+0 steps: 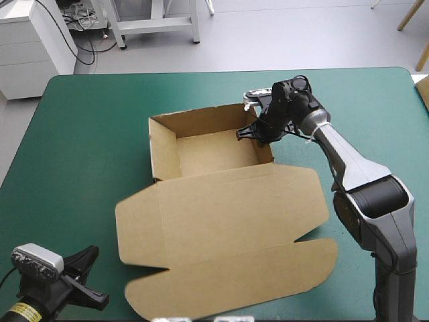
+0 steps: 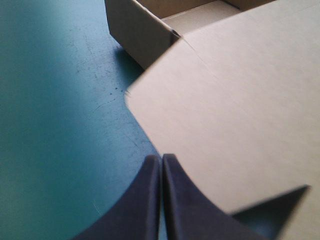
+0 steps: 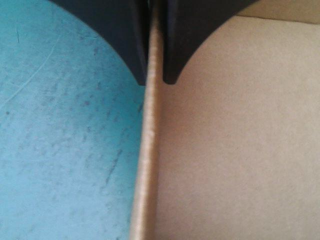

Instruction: Fold the box

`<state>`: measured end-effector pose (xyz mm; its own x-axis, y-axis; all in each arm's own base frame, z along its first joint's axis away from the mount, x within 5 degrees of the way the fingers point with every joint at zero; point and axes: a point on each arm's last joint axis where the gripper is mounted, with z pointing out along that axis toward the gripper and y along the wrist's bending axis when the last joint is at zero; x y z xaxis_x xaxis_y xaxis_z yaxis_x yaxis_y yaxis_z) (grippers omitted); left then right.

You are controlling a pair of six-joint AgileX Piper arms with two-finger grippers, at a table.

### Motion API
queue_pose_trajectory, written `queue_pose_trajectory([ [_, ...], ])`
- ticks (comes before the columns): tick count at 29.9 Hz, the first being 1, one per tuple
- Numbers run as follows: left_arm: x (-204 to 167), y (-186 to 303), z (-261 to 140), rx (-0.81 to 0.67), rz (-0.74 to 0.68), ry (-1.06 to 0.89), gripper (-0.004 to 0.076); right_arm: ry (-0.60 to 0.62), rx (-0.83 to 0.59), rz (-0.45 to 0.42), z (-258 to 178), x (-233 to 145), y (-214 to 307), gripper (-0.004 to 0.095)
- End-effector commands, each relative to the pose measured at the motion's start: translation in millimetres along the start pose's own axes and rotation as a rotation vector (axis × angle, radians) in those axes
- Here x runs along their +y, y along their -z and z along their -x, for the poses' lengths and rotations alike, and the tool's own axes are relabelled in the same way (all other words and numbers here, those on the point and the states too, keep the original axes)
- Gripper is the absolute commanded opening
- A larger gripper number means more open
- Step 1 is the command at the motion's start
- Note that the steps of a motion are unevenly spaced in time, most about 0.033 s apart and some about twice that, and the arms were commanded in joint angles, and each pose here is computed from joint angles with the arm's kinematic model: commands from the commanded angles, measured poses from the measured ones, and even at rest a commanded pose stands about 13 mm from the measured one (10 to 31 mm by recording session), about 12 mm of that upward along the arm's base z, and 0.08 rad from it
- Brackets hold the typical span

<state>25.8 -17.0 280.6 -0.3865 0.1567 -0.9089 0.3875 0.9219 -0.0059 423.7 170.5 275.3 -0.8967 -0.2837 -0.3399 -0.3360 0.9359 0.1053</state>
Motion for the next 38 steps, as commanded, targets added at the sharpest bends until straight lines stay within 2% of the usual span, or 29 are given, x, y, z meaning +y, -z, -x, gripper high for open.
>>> queue_pose_trajectory([
  [1, 0, 3, 13, -0.088, -0.002, 0.015, -0.0008, 0.032, -0.091, -0.049, 5, -4, 33, -0.002],
  [6, 0, 3, 13, -0.088, -0.004, 0.017, -0.0008, -0.003, -0.095, -0.153, 6, -38, 37, -0.002],
  [14, 0, 3, 13, -0.088, -0.004, 0.017, -0.0008, -0.199, -0.107, -0.247, -7, -143, 55, -0.0021],
  [21, 0, 3, 13, -0.088, -0.004, 0.017, -0.0008, -0.384, -0.127, -0.364, -43, -246, 88, -0.0021],
  [27, 0, 3, 13, -0.088, -0.004, 0.013, -0.0008, -0.536, -0.142, -0.451, -86, -314, 118, -0.0021],
  [32, 0, 3, 13, -0.088, -0.004, 0.013, -0.0008, -0.612, -0.121, -0.51, -118, -349, 132, -0.0021],
  [38, 0, 3, 13, -0.088, -0.004, 0.013, -0.0008, -0.645, -0.101, -0.514, -134, -367, 130, -0.002],
])
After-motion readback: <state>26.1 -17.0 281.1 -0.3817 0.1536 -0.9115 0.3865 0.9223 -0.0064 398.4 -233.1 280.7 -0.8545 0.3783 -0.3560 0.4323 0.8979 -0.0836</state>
